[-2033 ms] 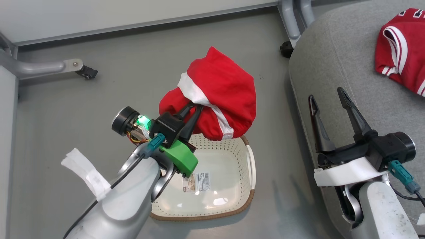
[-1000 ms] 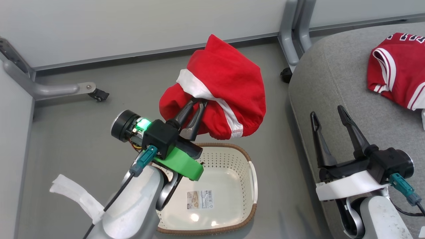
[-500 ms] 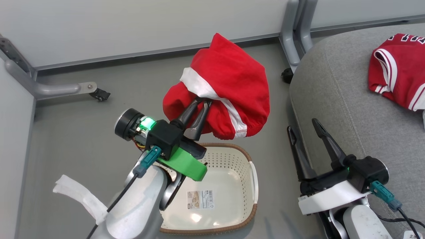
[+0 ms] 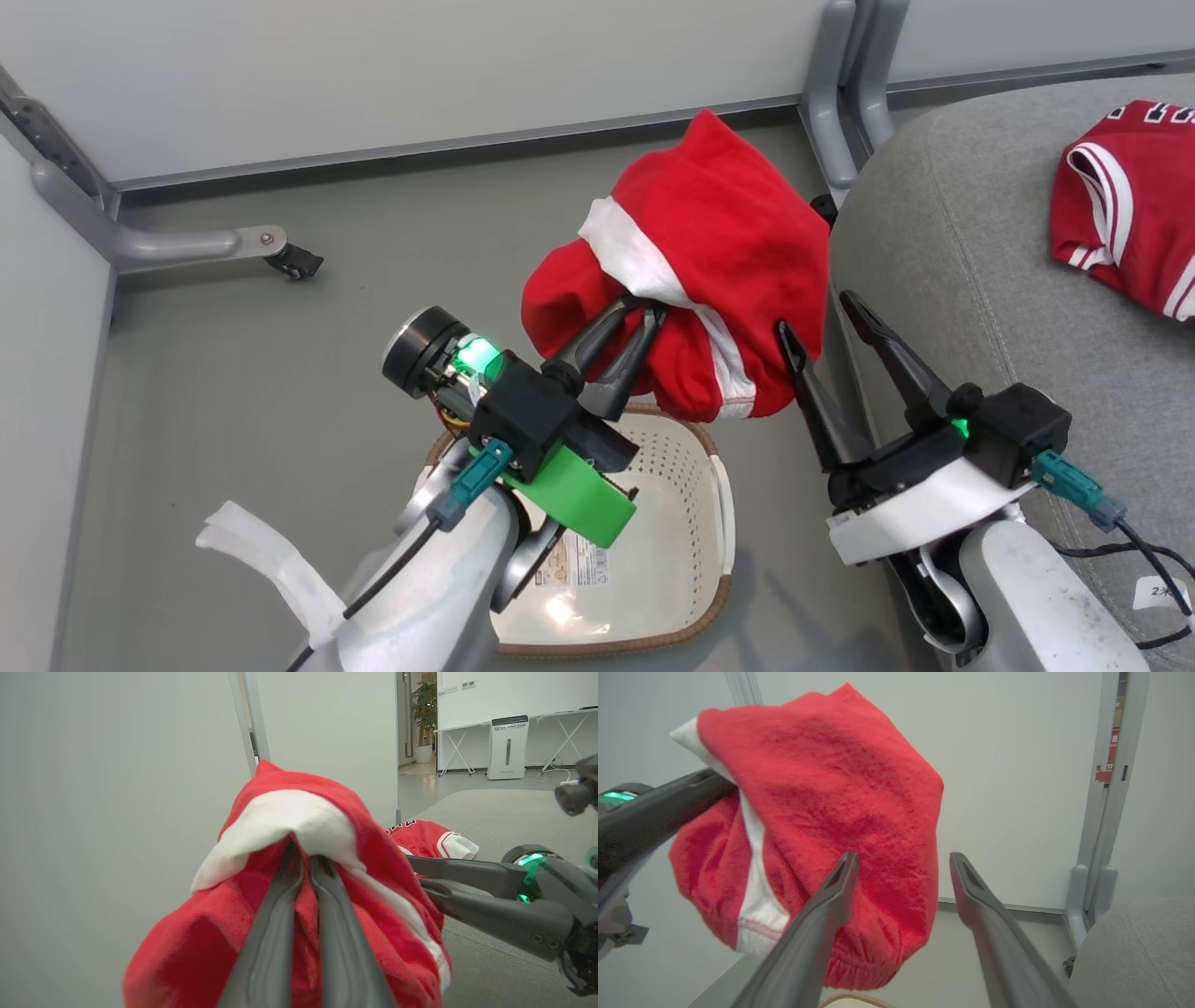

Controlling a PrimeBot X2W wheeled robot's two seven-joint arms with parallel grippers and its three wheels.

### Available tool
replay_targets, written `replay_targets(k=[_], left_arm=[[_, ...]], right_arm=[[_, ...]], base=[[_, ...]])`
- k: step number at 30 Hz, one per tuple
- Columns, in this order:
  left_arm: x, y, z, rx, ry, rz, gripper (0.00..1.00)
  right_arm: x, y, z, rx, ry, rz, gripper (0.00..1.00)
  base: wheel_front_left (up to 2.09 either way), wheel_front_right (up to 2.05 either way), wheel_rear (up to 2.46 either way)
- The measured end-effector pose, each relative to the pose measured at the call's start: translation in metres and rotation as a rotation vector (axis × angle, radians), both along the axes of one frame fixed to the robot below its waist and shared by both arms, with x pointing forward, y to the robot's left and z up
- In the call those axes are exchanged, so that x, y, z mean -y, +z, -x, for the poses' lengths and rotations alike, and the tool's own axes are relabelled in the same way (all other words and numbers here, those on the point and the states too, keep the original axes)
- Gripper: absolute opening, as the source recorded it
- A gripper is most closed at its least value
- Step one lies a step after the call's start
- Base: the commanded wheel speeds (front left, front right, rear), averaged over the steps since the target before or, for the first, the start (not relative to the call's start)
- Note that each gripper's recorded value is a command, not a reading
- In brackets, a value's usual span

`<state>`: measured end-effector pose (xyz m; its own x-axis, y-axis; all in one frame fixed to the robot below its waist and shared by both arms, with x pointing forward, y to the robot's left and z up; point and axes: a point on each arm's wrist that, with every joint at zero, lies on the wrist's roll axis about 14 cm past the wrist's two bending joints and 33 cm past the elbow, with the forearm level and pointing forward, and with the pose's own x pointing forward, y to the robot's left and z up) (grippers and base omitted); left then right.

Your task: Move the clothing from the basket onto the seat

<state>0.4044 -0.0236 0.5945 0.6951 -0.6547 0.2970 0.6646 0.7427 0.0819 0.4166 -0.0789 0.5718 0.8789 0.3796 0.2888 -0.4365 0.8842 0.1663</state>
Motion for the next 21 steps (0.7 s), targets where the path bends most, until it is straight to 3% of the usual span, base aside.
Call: replay_targets(k=[8, 21], left_arm=[[0.010, 0.000, 0.013, 0.011, -0.044, -0.013, 0.00], [0.022, 0.000, 0.027, 0.037, -0.118, -0.056, 0.00]], right_arm=[[-0.015, -0.004, -0.004, -0.049, 0.143, -0.014, 1.00], [-0.045, -0.016, 0.008, -0.145, 0.413, 0.073, 1.00]], base=[[0.00, 0.00, 0.00], [0.00, 0.00, 0.00]])
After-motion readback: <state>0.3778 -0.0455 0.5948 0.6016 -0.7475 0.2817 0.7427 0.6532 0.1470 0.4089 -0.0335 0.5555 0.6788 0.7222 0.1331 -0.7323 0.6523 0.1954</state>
